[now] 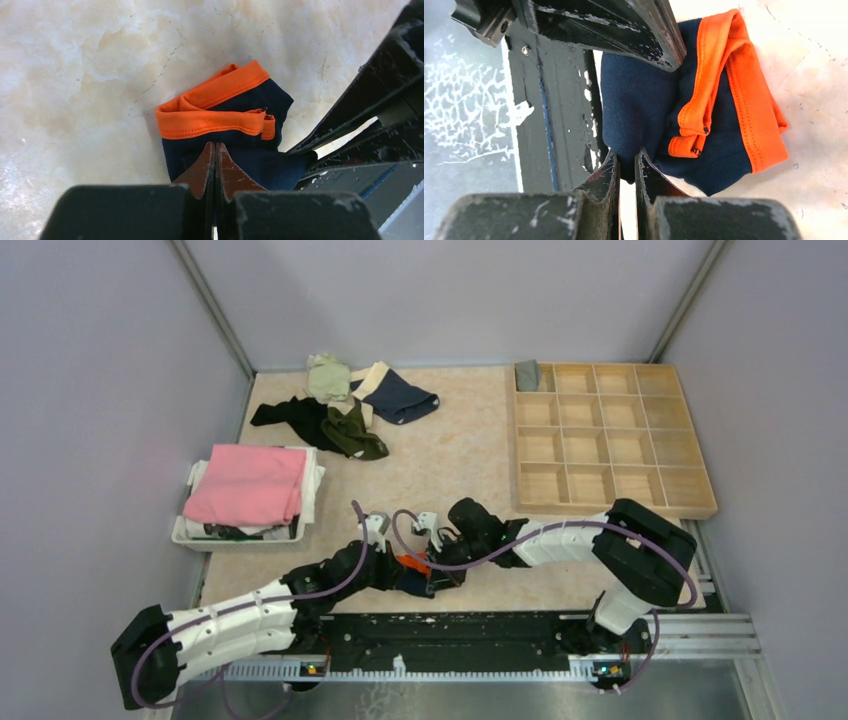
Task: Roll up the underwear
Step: Roll the underwear to the center of the board.
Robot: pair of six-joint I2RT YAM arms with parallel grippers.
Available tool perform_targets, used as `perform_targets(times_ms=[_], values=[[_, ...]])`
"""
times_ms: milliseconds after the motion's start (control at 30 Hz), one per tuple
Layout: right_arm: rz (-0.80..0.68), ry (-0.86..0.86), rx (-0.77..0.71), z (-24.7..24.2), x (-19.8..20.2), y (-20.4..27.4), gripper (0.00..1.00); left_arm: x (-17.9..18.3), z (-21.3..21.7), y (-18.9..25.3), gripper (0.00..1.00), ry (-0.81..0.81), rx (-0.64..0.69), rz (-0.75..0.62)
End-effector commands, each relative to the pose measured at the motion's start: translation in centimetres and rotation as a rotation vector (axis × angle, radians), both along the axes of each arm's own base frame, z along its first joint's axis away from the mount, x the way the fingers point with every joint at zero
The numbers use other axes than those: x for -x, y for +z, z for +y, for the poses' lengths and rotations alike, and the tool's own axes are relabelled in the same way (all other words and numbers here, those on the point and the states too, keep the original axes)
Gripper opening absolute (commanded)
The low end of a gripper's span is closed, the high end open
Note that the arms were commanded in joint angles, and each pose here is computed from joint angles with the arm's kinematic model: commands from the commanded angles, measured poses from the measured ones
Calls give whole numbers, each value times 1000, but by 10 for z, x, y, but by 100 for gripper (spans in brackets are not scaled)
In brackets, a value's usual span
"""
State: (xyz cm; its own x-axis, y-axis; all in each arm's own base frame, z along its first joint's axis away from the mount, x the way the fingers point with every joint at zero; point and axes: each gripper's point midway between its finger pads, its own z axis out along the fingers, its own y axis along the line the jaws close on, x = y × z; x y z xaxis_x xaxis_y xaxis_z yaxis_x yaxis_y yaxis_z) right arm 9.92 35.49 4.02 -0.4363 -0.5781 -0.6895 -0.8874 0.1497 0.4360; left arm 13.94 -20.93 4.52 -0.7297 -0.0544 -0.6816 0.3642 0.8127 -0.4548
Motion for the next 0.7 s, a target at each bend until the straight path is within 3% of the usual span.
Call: perform_targets(times_ms=[0, 333, 667], values=[[184, -32, 46, -8, 8, -10, 0, -6, 4, 9, 0, 46, 6, -15], [341, -177, 49, -14, -12, -14, 0, -14, 1, 43, 0, 55, 61, -85], [403, -294, 102, -17, -34, -15, 0, -2, -22, 66, 0, -109, 167, -156]])
